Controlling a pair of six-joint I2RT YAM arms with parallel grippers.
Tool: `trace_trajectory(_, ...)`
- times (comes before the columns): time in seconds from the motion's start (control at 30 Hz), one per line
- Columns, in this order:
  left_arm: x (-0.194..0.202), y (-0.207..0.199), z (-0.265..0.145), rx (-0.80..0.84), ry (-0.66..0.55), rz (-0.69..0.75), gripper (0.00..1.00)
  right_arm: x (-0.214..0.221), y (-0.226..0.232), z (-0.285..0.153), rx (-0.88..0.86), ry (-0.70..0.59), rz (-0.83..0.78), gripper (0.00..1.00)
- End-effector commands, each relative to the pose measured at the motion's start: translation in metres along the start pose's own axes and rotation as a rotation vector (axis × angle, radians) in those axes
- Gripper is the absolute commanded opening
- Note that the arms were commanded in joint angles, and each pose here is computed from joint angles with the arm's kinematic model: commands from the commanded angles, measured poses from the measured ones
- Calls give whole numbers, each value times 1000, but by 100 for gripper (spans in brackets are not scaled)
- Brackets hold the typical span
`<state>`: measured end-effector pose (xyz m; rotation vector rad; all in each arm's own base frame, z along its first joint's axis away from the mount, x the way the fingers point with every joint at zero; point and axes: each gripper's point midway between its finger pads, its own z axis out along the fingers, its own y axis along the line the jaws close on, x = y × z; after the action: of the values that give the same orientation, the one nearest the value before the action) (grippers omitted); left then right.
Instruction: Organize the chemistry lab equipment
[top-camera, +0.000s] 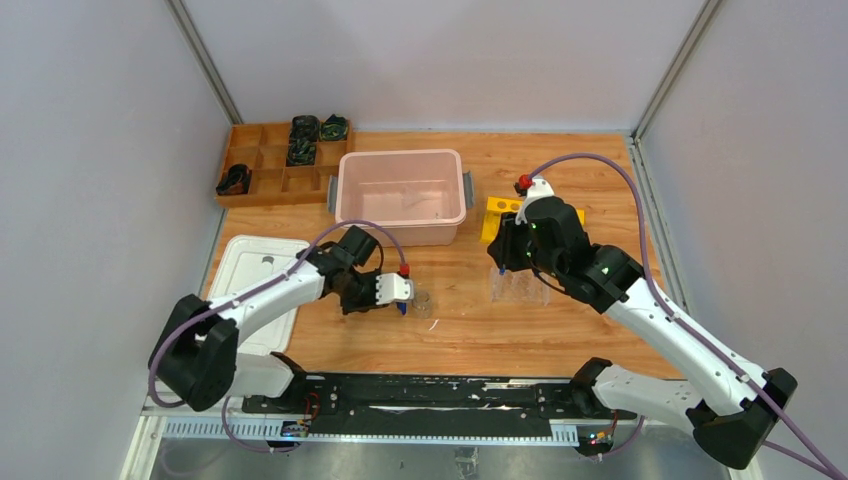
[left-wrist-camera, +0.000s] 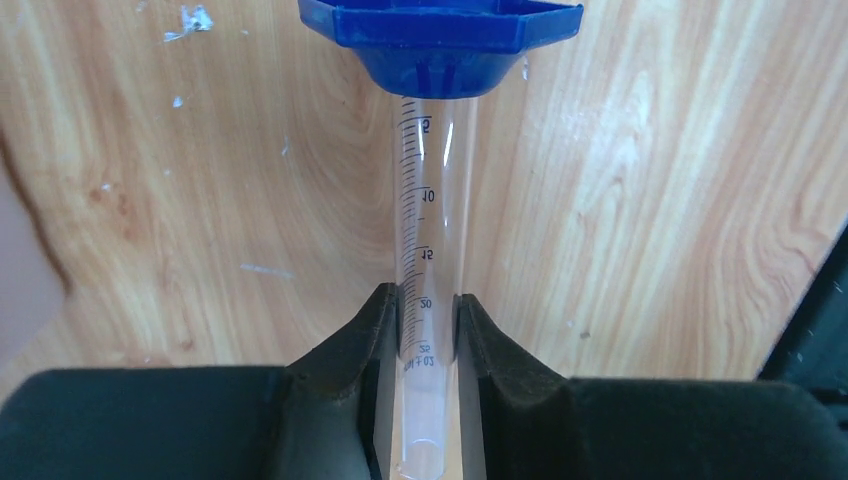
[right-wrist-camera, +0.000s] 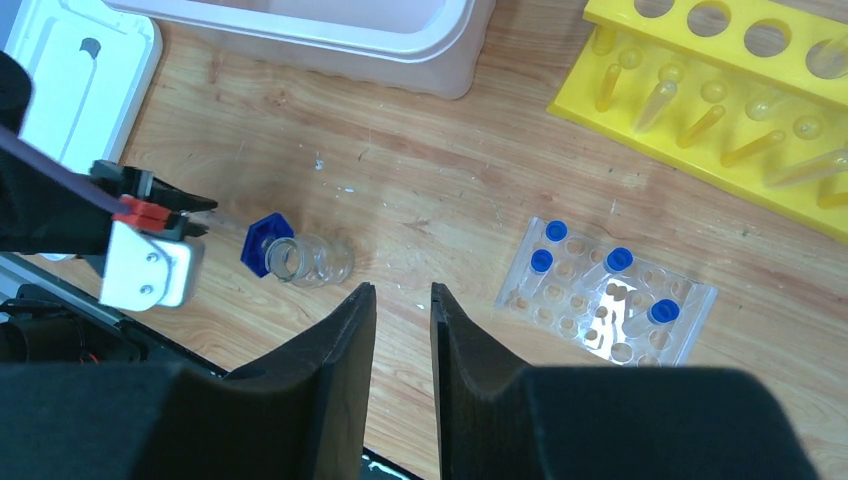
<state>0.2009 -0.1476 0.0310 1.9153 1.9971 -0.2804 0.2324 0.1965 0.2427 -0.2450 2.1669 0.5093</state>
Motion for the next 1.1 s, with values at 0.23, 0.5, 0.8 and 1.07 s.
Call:
trace_trajectory(0.23,-52,24,-108,-143,-89,92,0,-2,-11,-3,48,-5,-13,30)
trace_trajectory(0.5,-98,112,-158,-330,-97,74,0,2,-13,-13,48,2,-1,27)
trace_trajectory(0.8,-113,208,-135,-374,-13,49,0,14,-19,-19,66,35,19,31)
trace_trajectory(1.07,-97,240,-73,-355,72,39,0,12,-15,-19,59,46,20,32)
